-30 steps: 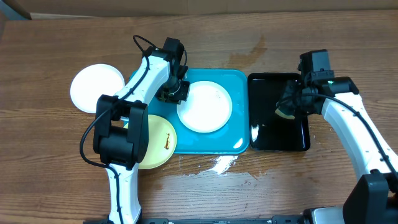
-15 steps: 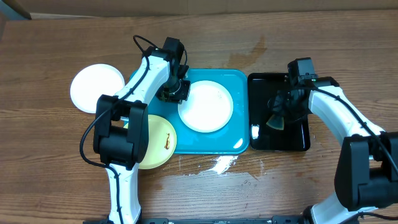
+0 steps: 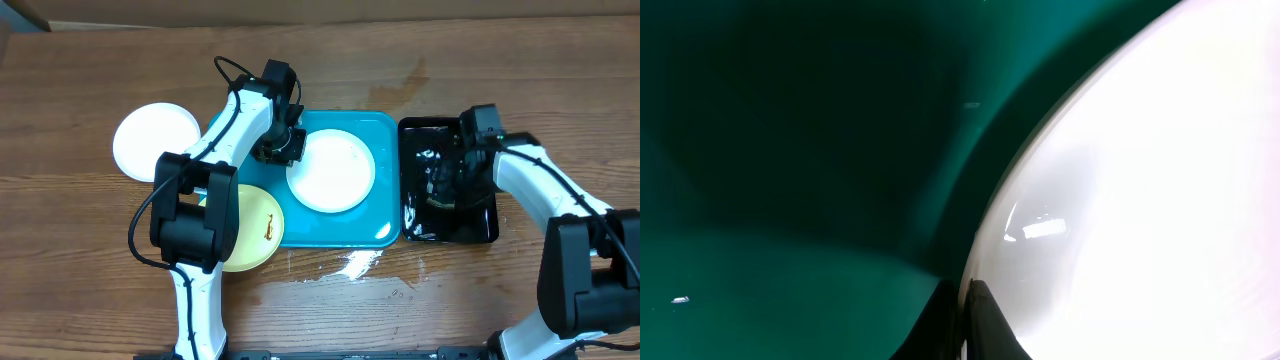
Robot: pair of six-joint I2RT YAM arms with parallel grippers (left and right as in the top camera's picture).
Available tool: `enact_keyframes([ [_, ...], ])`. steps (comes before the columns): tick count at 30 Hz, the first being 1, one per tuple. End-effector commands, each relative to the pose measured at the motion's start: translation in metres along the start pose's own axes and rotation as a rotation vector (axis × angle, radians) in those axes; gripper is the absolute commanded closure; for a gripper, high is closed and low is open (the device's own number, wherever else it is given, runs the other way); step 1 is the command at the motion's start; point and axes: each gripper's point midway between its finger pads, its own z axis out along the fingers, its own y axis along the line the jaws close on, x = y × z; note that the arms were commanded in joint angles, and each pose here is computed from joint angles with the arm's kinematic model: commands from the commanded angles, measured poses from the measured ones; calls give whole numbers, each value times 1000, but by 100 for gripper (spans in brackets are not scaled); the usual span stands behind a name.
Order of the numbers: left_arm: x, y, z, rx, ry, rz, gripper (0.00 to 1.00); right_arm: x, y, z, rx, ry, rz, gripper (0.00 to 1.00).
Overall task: Clean dirty plates on tray and stack at the side
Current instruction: 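Carry the sponge back and dip it in the black tray, then lift the sponge from the black tray with the right gripper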
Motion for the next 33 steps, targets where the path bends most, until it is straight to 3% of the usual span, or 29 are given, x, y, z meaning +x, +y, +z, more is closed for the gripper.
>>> enact_keyframes([
  [1,2,-5,5,6,10,-2,96,14,1,14,-12,20,-10,28],
  [3,2,-5,5,6,9,-2,96,14,1,20,-18,5,-12,40],
  [4,2,-5,4,6,9,-2,96,14,0,22,-20,0,-13,57],
  [5,2,-5,4,6,9,-2,96,15,-1,23,-20,0,-13,63],
  [10,3,-4,4,5,15,-3,96,14,0,18,-13,9,-12,74],
  [13,3,-4,4,5,14,-2,96,13,1,11,-7,22,-10,71],
  [14,3,-4,4,5,13,-2,96,12,2,10,-8,21,-10,63],
  [15,3,-4,4,5,13,-2,96,10,3,9,-9,18,-11,42],
  [16,3,-4,4,5,13,-2,96,8,4,8,-11,14,-12,31],
  [18,3,-4,4,5,14,-2,96,5,5,5,-13,9,-15,19],
  [28,4,-4,4,5,17,-3,96,-31,4,4,24,-140,-56,18],
  [31,4,-4,4,5,16,-3,96,-33,2,11,28,-164,-57,24],
  [33,3,-4,4,5,14,-3,96,-35,3,13,21,-180,-58,38],
])
